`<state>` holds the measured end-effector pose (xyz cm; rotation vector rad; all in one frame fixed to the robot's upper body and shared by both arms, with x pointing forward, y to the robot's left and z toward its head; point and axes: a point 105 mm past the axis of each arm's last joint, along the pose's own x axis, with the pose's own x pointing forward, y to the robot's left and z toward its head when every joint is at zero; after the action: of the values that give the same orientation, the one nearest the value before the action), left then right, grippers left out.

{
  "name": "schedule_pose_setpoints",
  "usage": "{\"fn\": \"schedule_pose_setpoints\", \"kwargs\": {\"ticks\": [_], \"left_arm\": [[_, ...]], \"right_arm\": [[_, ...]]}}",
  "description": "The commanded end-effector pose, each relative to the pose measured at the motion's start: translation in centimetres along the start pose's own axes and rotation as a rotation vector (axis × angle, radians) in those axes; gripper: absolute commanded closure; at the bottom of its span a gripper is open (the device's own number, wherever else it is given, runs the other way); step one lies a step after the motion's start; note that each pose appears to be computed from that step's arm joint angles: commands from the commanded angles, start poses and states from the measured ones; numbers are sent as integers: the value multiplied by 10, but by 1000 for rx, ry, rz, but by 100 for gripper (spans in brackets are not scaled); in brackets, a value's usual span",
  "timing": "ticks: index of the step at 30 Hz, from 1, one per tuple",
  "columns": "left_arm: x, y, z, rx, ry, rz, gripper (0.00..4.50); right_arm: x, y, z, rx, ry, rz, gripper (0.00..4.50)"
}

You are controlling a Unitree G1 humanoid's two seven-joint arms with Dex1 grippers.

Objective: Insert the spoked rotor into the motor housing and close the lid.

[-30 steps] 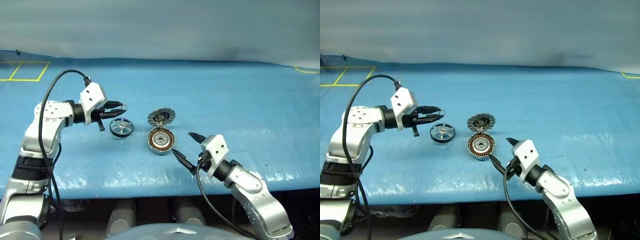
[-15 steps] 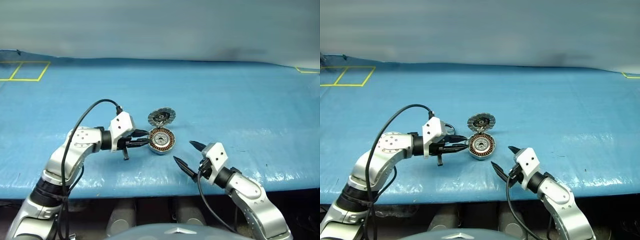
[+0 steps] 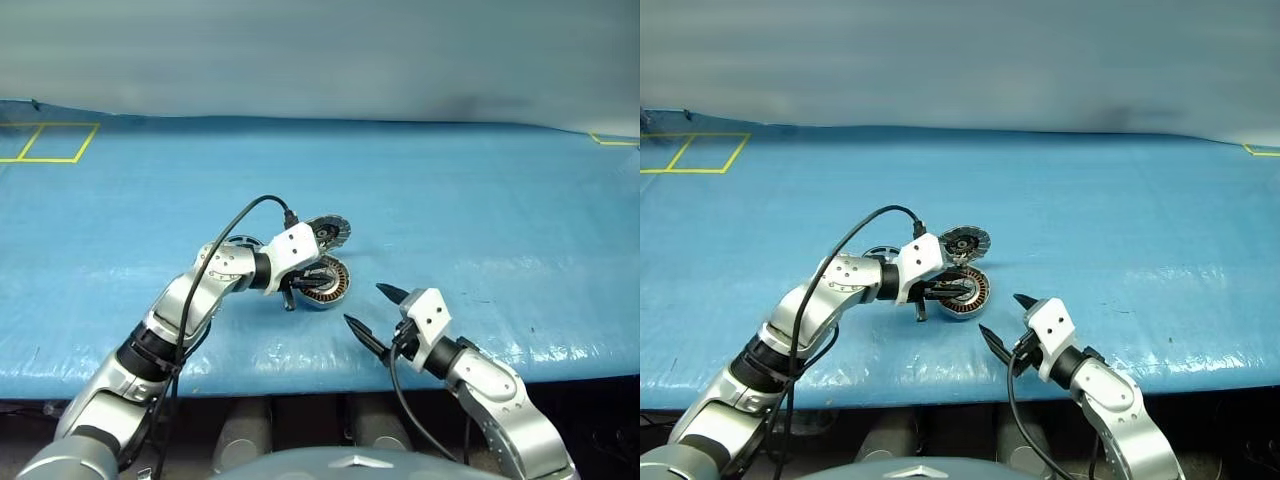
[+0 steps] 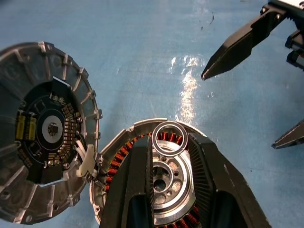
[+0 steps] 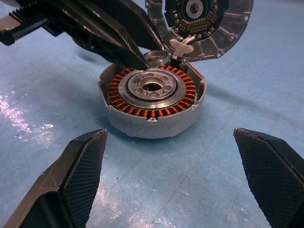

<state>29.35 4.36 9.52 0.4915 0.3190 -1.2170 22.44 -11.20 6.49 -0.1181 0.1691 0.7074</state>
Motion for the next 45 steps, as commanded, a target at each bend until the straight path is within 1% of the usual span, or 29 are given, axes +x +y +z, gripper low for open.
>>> {"fn": "schedule_pose_setpoints", "kwargs": {"ticks": [1, 6, 11, 38, 45], "left_arm": [[-1, 7, 6, 66, 12, 25, 376], [-4, 13, 1, 88, 51, 39, 376], [-3, 17, 1, 99, 62, 42, 376], [5, 13, -8, 124, 108, -32, 376], [6, 13, -7, 132, 106, -50, 376]], "right_arm": [[0, 0, 9, -18, -39, -6, 0], [0, 0, 7, -14, -37, -9, 0], [2, 1, 7, -12, -39, -8, 0], [3, 1, 6, -9, -42, -24, 0], [2, 1, 5, -2, -38, -31, 0]]}}
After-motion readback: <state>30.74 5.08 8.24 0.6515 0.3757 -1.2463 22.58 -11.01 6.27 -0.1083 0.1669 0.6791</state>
